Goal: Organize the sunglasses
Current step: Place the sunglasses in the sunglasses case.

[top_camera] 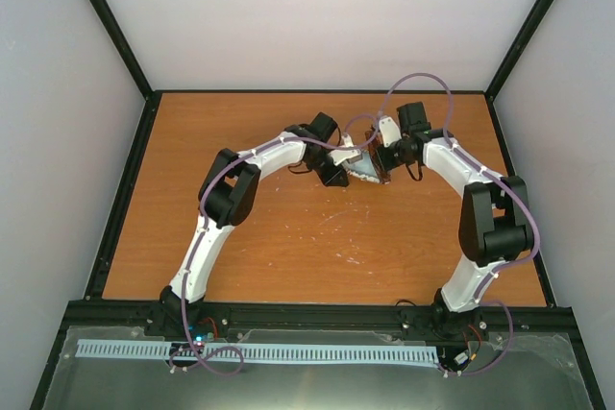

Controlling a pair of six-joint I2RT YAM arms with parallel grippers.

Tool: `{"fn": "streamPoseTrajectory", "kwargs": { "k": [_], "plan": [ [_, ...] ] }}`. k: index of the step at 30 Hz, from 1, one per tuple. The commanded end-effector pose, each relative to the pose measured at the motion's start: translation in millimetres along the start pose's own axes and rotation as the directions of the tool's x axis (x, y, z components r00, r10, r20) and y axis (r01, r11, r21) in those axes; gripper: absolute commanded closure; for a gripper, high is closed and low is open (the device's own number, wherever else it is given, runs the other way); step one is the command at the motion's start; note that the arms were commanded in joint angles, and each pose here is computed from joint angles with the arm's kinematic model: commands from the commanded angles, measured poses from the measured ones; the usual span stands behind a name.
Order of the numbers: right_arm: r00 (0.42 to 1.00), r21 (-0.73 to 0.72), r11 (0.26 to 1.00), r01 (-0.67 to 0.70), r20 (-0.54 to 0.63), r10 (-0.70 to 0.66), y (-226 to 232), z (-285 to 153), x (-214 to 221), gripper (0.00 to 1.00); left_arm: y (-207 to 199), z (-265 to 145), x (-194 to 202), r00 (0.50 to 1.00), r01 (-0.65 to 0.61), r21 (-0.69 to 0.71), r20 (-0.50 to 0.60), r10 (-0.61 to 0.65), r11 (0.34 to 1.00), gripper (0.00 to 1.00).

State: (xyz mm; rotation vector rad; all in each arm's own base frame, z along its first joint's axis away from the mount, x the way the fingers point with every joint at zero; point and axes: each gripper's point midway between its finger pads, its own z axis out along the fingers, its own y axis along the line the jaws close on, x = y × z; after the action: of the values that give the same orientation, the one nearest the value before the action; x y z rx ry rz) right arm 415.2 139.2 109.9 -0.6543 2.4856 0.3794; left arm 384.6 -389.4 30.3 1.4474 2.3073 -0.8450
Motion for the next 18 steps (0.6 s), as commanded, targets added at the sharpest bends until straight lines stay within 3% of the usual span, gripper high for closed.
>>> {"fn": "streamPoseTrajectory", "kwargs": {
  "k": [1, 11, 18],
  "plan": [
    [1.000, 0.034, 0.999, 0.025, 0.009, -0.025, -6, 0, -7, 0.97, 22, -10, -29, 0.996, -0.046, -0.119, 0.065, 0.054, 0.992, 0.87],
    [1.000, -0.004, 1.000, 0.014, -0.009, -0.014, 0, 3, -4, 0.97, 46, -10, -60, 0.988, -0.039, -0.194, 0.142, 0.067, 0.980, 0.84],
    [0.997, -0.063, 0.995, -0.076, -0.020, 0.075, 2, 17, -10, 0.97, 54, -18, -62, 0.986, -0.060, -0.252, 0.133, 0.096, 0.966, 0.81]
  ]
}}
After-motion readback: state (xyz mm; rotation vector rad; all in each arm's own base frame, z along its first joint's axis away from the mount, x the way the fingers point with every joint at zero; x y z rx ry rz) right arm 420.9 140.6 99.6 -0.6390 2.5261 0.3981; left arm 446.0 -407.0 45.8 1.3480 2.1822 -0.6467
